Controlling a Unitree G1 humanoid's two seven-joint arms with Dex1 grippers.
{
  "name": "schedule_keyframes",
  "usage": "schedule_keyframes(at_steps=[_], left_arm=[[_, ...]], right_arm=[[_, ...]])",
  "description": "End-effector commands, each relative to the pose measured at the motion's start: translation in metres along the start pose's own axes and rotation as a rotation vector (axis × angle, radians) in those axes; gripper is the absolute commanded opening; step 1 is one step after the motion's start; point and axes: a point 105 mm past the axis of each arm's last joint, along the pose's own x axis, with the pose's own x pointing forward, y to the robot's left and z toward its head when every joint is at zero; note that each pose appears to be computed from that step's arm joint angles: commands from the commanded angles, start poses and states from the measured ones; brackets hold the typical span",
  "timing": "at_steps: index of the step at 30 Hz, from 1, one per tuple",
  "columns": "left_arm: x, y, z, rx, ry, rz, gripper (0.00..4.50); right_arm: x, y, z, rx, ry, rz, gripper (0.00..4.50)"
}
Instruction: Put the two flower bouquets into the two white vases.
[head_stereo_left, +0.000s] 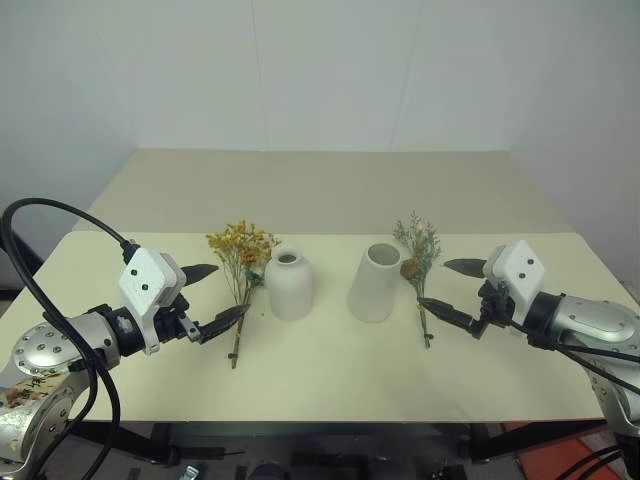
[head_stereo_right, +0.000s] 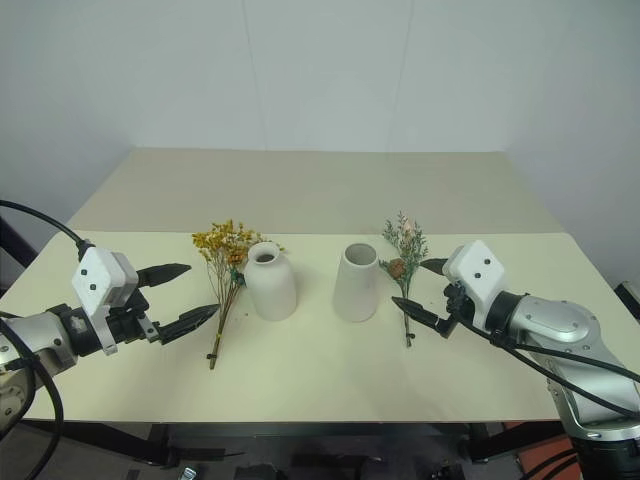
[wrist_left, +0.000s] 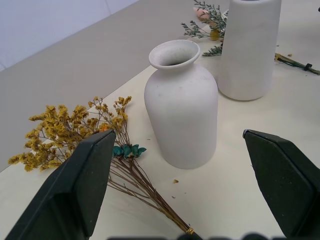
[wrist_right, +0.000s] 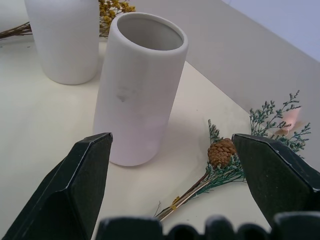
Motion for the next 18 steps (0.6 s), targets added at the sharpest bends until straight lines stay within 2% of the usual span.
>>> schedule_keyframes(at_steps=[1, 11, 18], left_arm=[[-0.001, 0.0, 0.009, 0.041, -0.028, -0.001, 4.47], [-0.003, 0.007, 0.007, 0.01, -0.005, 0.066, 4.47], [0.003, 0.02, 0.004, -0.087, 0.088, 0.154, 4.47]], right_arm=[[-0.004, -0.005, 0.009, -0.043, -0.018, -0.019, 4.5], [-0.001, -0.004, 0.011, -0.043, -0.031, -0.016, 4.5], [-0.002, -0.005, 0.026, -0.054, -0.095, 0.013, 4.5]])
